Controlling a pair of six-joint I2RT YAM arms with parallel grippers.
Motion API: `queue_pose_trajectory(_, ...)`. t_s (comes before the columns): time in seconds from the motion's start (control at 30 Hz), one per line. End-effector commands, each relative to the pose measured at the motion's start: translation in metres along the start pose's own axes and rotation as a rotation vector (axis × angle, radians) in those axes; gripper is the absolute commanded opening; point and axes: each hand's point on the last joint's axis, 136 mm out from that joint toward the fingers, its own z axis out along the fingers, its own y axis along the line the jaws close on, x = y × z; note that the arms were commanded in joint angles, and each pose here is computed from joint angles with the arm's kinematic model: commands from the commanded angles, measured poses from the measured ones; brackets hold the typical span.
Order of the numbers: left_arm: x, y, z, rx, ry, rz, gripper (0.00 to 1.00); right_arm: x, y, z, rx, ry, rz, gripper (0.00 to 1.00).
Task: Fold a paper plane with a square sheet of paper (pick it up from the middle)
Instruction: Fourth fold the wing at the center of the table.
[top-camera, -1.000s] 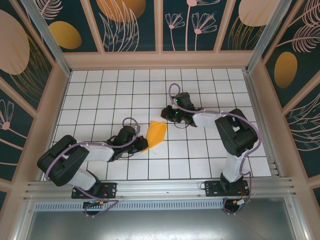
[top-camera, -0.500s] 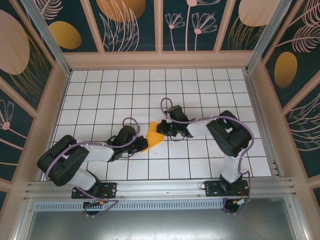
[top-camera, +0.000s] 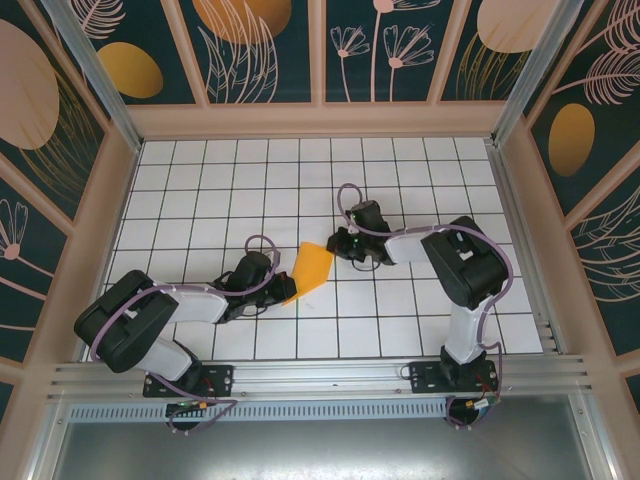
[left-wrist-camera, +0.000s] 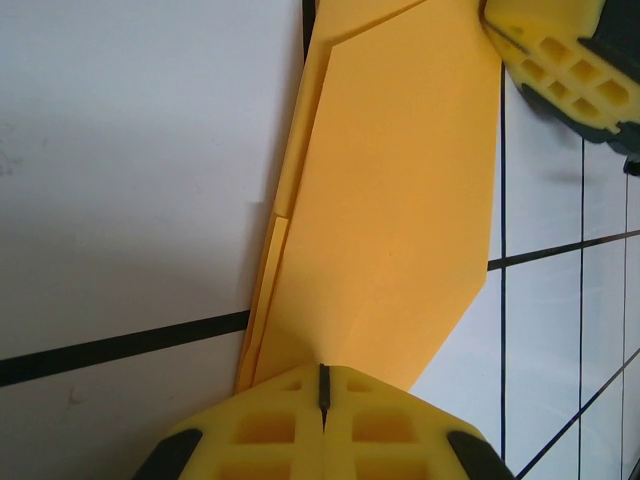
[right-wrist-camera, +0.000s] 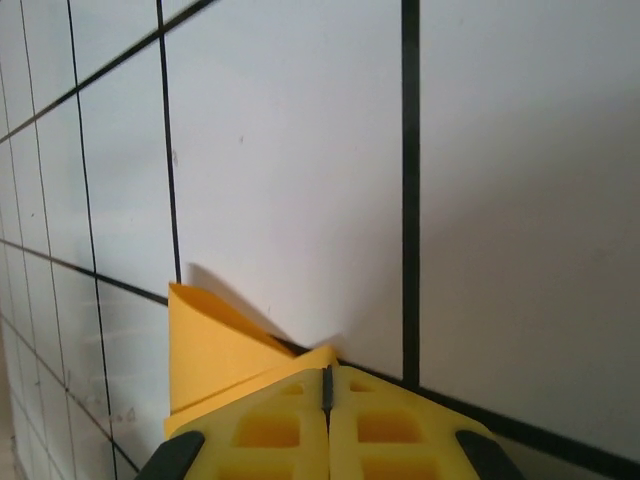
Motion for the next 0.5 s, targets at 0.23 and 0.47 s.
queue_pose_trajectory(0.23,0.049,0.071,-0.009,-0.249,0.146,-0.043,0.00,-0.047,0.007,-0.018,0.041,-0.084,-0.042,0.09)
queue_pose_trajectory(0.47,0.048,0.070,-0.008,-0.244,0.144,-0.042,0.00,-0.011,0.063,-0.025,-0.101,-0.033,-0.127,0.10)
